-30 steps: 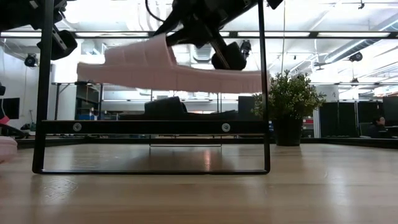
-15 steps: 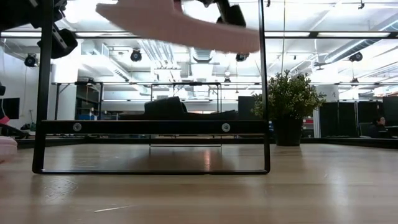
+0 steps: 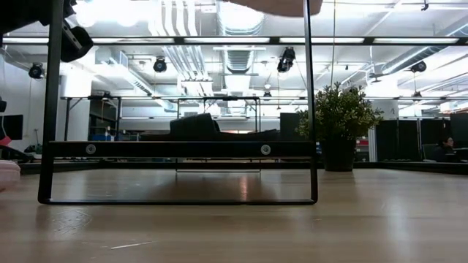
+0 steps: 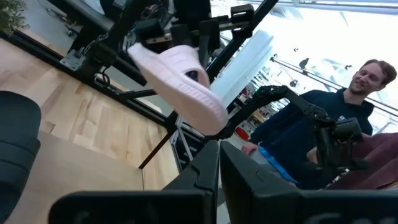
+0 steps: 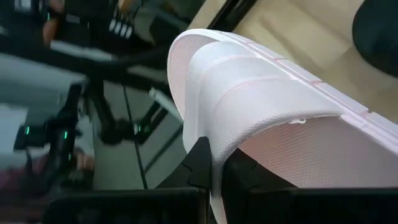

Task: Pick and place slides into the shelf
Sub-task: Put the right light pink slide on the shelf

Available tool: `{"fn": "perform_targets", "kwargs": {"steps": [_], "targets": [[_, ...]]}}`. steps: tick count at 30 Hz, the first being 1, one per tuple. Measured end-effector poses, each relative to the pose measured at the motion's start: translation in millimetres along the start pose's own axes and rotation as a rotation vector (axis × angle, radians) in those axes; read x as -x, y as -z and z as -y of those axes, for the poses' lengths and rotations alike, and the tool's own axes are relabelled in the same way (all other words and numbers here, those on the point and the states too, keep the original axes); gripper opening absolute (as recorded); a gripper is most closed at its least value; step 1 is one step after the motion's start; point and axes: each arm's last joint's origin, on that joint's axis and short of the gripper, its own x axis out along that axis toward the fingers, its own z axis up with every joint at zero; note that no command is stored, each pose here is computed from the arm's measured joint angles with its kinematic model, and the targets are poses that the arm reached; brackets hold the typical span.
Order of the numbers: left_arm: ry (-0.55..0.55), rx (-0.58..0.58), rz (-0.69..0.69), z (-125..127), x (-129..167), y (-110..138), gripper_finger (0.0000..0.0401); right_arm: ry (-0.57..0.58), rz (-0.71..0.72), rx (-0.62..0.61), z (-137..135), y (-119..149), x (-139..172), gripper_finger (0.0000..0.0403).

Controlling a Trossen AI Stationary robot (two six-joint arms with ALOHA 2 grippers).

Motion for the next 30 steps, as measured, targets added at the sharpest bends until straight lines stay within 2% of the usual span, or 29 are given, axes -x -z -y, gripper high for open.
{"fn": "perform_targets", "kwargs": {"steps": [7,10,13,16,22,25,27,30], "targets": [[0.035,0.079,0.036,3,-1,-4,0.0,-0.043,-0.123,0.12,-15,-14,26,0.0009],[0.048,0.069,0.064,5,-3,-8,0.0,-0.054,-0.165,0.199,-21,-21,34,0.0009],[0.02,0.076,0.101,3,-6,-10,0.0,-0.047,-0.199,0.287,-26,-27,37,0.0009],[-0.018,0.132,0.123,-1,-10,-11,0.0,-0.049,-0.24,0.381,-32,-32,40,0.0009],[-0.013,0.23,0.113,-6,-25,-15,0.0,-0.028,-0.355,0.471,-29,-40,43,0.0009],[0.04,0.22,0.104,-6,-33,-19,0.0001,-0.002,-0.412,0.503,-24,-43,44,0.0009],[0.066,0.216,0.112,-7,-40,-22,0.0012,-0.014,-0.449,0.517,-23,-43,42,0.0009],[0.075,0.228,0.118,-13,-52,-24,0.0053,-0.038,-0.486,0.557,-21,-43,38,0.0009]]}}
